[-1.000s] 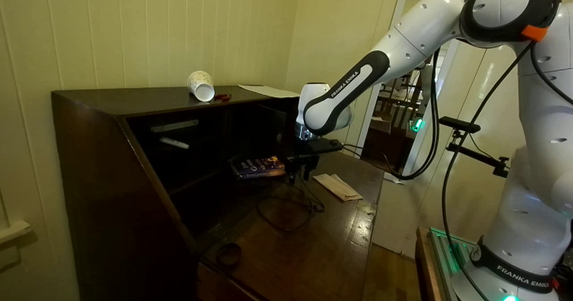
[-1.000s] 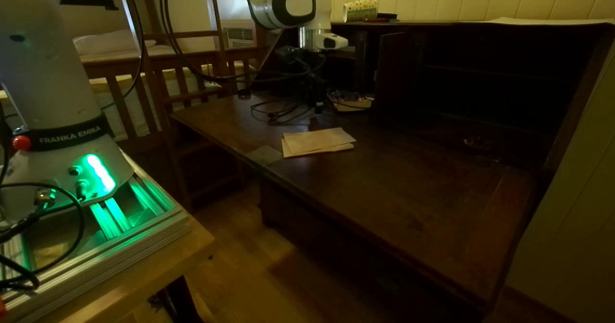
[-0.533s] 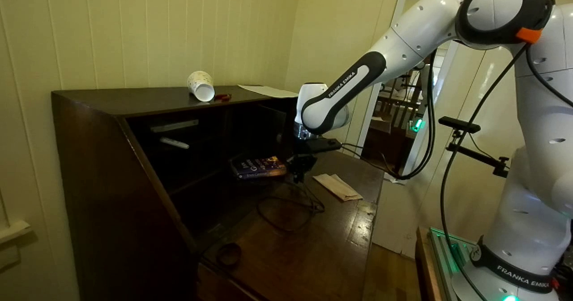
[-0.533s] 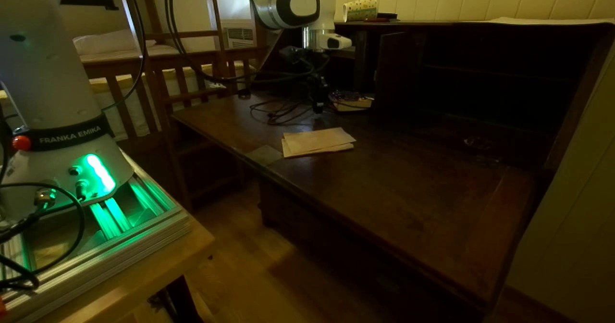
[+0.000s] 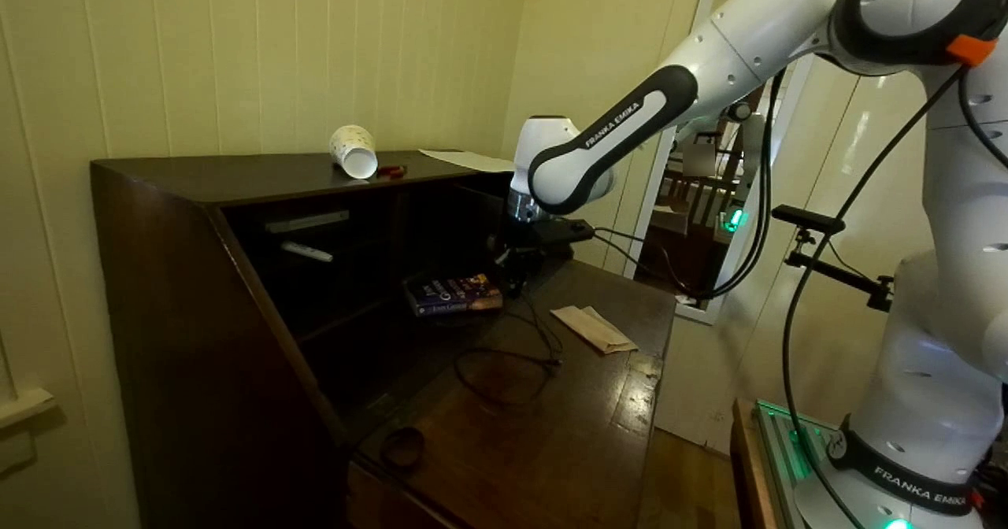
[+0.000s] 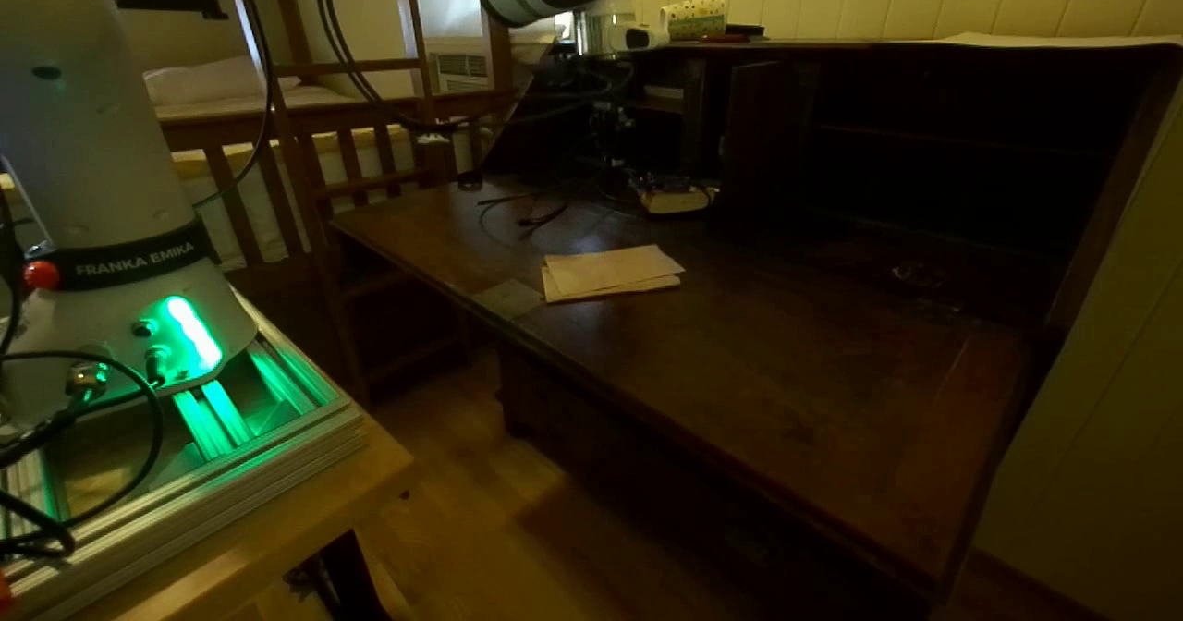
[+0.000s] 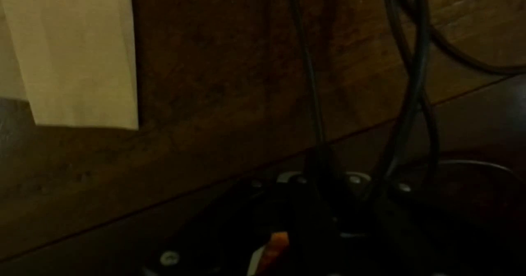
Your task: Put the black cable on top of the shelf
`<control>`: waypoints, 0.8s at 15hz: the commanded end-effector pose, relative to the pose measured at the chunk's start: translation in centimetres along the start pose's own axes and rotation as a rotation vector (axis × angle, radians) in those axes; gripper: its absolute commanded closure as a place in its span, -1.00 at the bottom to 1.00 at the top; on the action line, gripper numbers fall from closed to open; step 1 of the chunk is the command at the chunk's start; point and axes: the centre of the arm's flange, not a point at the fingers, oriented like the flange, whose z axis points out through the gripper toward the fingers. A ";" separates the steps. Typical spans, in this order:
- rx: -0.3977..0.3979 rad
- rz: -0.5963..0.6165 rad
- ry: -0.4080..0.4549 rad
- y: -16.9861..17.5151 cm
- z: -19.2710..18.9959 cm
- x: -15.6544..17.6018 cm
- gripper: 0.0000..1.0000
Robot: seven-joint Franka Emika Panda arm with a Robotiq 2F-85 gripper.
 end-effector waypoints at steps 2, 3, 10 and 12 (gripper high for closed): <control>-0.063 -0.077 0.165 -2.9 -10.0 -1.4 0.98; -0.062 -0.095 0.205 -3.4 -11.9 -1.5 0.98; -0.036 -0.064 0.529 -3.5 -27.7 -3.3 0.98; 0.002 -0.043 0.590 -3.0 -31.2 -3.8 0.98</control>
